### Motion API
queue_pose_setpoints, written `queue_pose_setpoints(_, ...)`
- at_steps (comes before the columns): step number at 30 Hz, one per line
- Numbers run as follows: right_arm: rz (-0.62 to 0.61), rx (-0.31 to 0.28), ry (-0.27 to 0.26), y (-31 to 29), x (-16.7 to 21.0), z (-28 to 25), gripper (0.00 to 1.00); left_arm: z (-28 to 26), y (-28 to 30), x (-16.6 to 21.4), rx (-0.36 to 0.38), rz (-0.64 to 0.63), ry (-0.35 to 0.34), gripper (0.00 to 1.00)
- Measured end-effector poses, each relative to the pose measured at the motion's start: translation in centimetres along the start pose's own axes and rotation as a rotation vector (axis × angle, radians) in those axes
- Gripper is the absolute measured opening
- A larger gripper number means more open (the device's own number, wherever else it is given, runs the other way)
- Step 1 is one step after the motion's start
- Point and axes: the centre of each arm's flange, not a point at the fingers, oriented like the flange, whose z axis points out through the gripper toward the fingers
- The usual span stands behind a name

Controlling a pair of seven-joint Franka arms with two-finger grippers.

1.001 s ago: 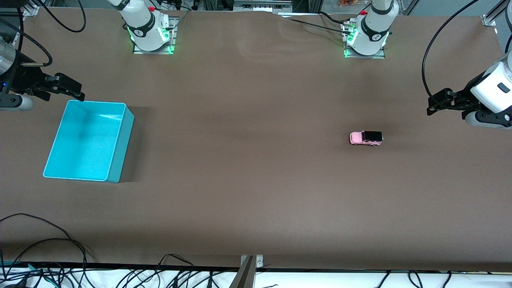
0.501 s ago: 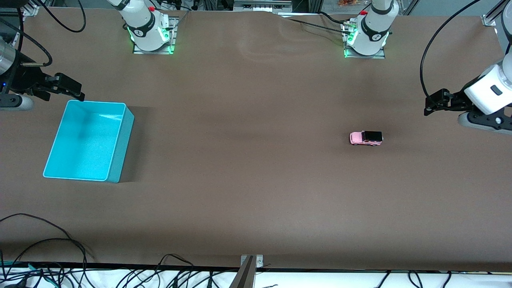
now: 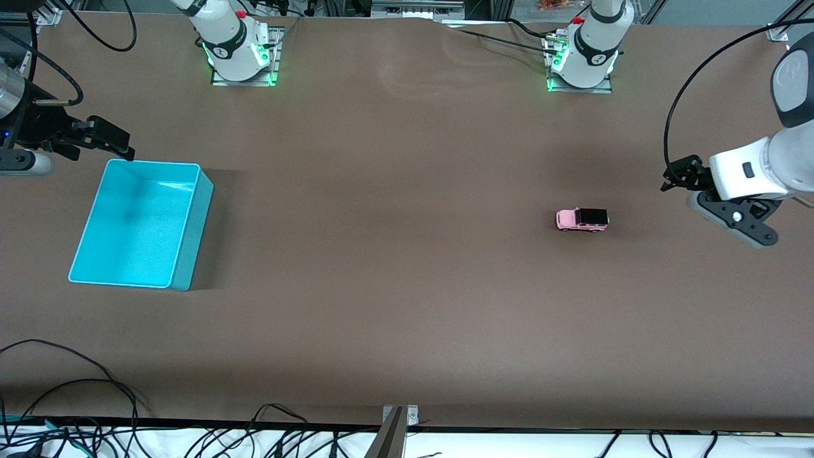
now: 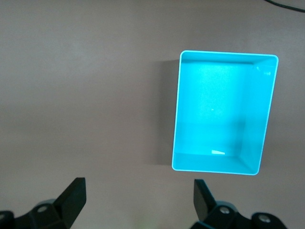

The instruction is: Wind and store pink jeep toy

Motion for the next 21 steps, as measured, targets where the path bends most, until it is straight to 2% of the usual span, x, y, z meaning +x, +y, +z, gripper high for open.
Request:
queue_pose_setpoints(11, 0.0, 0.0, 0.0, 0.0, 0.0, 0.0, 1.0, 4.3, -1.4, 2.0, 0.009, 0.318, 0.013, 1.0)
queue_pose_setpoints(21, 0.0, 0.0, 0.0, 0.0, 0.0, 0.0, 1.0, 11.1, -1.2, 2.7, 0.007, 0.581, 0.008, 1.0)
